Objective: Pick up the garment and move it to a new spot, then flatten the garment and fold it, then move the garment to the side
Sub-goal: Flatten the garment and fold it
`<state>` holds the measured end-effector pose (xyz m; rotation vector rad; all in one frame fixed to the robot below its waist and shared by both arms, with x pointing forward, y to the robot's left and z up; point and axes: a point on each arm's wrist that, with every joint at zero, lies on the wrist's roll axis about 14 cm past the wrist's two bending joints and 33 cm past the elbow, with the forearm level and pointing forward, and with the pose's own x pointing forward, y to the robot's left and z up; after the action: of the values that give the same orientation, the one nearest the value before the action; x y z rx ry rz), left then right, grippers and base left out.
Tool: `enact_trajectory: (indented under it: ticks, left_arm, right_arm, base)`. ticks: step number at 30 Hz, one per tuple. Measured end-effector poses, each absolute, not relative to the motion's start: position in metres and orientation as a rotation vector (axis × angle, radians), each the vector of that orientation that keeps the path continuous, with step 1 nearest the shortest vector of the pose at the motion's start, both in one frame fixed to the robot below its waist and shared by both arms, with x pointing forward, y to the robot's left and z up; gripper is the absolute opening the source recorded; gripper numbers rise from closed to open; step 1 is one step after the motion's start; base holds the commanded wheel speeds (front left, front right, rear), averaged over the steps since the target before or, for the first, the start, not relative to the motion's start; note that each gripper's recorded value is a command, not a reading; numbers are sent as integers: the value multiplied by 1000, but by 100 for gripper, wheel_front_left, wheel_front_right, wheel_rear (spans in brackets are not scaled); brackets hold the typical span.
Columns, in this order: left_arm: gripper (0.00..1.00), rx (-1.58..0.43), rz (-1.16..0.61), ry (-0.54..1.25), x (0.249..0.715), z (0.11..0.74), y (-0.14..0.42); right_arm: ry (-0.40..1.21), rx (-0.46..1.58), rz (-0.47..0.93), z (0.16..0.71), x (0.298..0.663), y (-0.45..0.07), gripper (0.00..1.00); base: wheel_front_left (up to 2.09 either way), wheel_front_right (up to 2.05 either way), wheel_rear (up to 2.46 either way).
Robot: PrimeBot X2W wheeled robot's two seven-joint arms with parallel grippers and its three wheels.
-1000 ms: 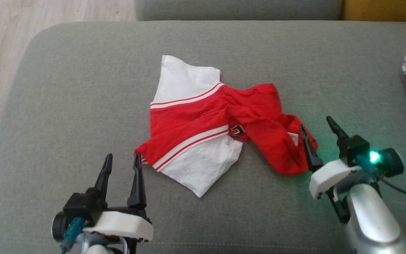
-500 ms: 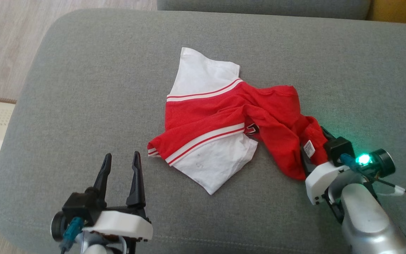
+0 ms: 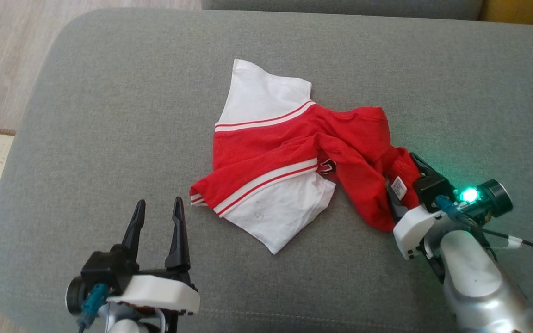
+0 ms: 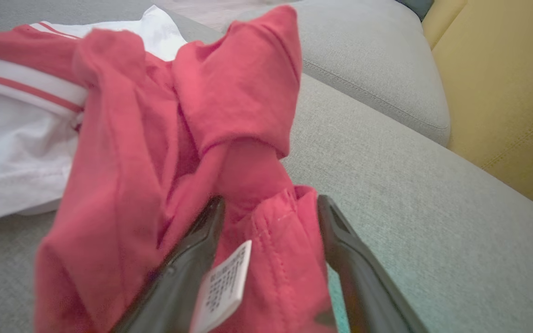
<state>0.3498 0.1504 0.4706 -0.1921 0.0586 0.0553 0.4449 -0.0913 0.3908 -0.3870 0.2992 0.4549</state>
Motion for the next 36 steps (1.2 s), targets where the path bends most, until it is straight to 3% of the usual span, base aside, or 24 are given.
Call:
enact_trajectory:
  ticks: [17, 27, 29, 32, 36]
  left_arm:
    - [100, -191, 51, 57, 356, 471, 150]
    - [100, -190, 50, 58, 357, 470, 150]
    - [100, -190, 50, 59, 357, 470, 149]
    - [100, -191, 47, 59, 358, 470, 149]
    - [100, -192, 42, 59, 359, 470, 147]
  right_arm:
    - [229, -447, 475, 404, 453, -83, 100]
    - [286, -444, 486, 387, 444, -85, 100]
    - [293, -444, 488, 385, 442, -85, 86]
    - [302, -440, 486, 383, 440, -87, 50]
    - [312, -436, 481, 380, 437, -89, 31]
  base:
    - [0, 0, 0]
    - [0, 0, 0]
    - [0, 0, 0]
    - [0, 0, 0]
    - [0, 0, 0]
